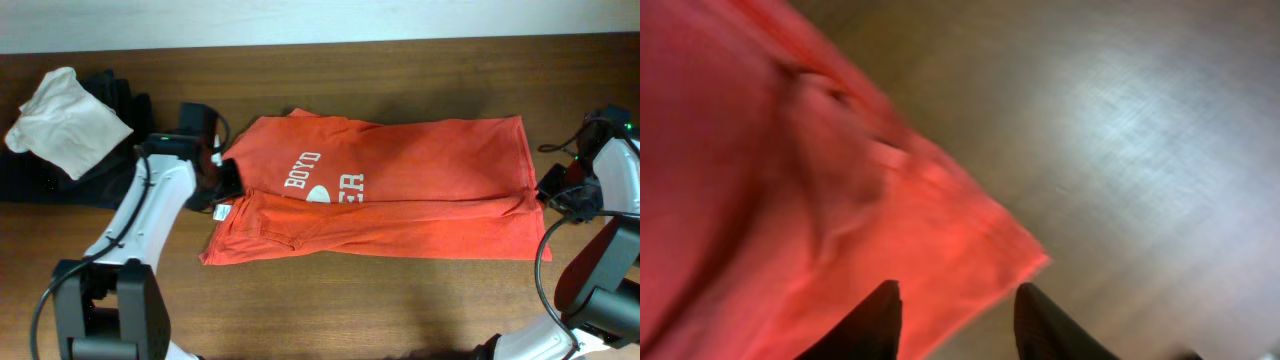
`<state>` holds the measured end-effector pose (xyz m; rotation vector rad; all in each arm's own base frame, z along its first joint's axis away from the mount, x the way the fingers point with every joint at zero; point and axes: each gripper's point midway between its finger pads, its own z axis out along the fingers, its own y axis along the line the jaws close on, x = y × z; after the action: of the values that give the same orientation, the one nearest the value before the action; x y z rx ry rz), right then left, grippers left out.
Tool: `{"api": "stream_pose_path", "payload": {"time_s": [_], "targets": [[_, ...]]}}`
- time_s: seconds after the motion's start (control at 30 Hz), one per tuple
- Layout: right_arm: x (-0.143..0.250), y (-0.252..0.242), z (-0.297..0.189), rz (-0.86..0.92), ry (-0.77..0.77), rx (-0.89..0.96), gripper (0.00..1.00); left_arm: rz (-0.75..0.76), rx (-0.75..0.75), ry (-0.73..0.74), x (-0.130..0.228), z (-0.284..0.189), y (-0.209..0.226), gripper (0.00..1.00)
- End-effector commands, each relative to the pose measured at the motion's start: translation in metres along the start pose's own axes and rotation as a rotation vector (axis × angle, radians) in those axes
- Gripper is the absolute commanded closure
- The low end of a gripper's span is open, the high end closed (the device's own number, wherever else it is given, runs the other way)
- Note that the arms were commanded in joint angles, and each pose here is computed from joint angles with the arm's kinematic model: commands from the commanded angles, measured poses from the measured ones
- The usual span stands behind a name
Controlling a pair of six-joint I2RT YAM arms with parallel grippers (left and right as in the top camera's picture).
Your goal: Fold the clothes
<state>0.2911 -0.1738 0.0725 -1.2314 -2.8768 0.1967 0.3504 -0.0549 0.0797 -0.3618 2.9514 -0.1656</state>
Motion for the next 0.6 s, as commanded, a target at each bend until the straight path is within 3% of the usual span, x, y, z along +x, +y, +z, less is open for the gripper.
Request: {"api": "stream_pose_path", "payload": {"time_s": [0.0,0.43,0.57], "targets": [[0.003,0.025,0.006,-0.045,0.03,-0.142,0.61,0.096,0.025,-0.013,0.003,0.008,-0.025,0.46],[-0.014,0.032,0.047,-0.042,-0.003,-0.128,0.62,0.122,-0.047,0.105,0.023,0.061,-0.021,0.46],[-0.015,0.026,0.05,-0.041,-0.016,-0.096,0.7,0.122,-0.05,0.105,0.023,0.062,-0.02,0.46]]}}
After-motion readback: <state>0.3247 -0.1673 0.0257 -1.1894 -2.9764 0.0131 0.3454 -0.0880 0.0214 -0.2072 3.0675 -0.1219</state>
